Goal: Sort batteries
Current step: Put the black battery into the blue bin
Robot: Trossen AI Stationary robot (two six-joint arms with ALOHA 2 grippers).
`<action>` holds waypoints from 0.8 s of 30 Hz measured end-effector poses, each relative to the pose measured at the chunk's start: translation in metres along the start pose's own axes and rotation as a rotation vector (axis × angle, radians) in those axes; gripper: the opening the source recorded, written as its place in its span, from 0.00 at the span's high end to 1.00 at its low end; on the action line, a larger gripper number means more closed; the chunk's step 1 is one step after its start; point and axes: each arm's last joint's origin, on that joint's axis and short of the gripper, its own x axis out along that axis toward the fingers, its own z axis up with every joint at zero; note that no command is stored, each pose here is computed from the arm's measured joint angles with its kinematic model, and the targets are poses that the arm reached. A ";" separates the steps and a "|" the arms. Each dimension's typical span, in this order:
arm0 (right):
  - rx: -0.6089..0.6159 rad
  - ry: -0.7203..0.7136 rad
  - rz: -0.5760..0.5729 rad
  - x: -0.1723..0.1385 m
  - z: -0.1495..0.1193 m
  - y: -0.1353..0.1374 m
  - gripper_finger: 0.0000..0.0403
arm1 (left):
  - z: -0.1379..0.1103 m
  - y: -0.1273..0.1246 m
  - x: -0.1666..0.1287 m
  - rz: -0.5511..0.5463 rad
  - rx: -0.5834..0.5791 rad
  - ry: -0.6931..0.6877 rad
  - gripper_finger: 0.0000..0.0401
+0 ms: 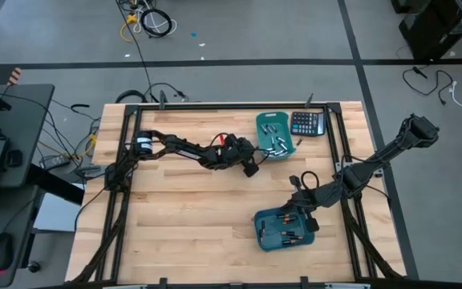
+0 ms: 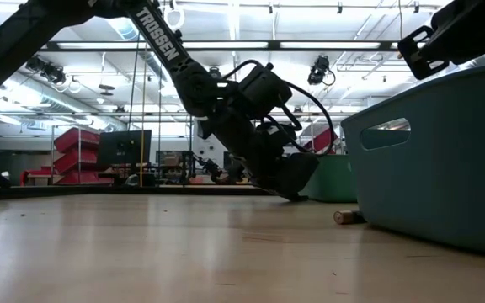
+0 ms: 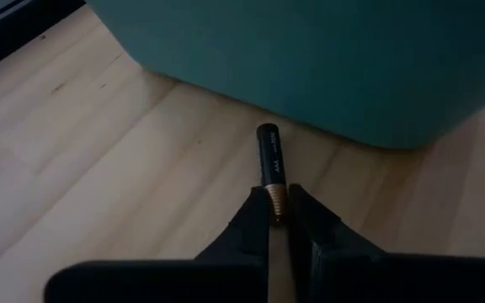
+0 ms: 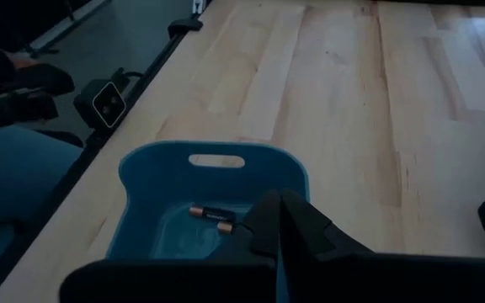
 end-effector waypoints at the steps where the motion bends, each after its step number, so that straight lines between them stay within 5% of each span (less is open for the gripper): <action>1: 0.001 -0.004 0.001 0.000 0.000 0.000 0.99 | 0.001 0.000 -0.002 0.001 -0.003 0.002 0.96; 24: -0.006 -0.056 -0.081 0.000 0.004 -0.002 1.00 | 0.026 -0.001 -0.051 0.028 0.045 0.057 0.96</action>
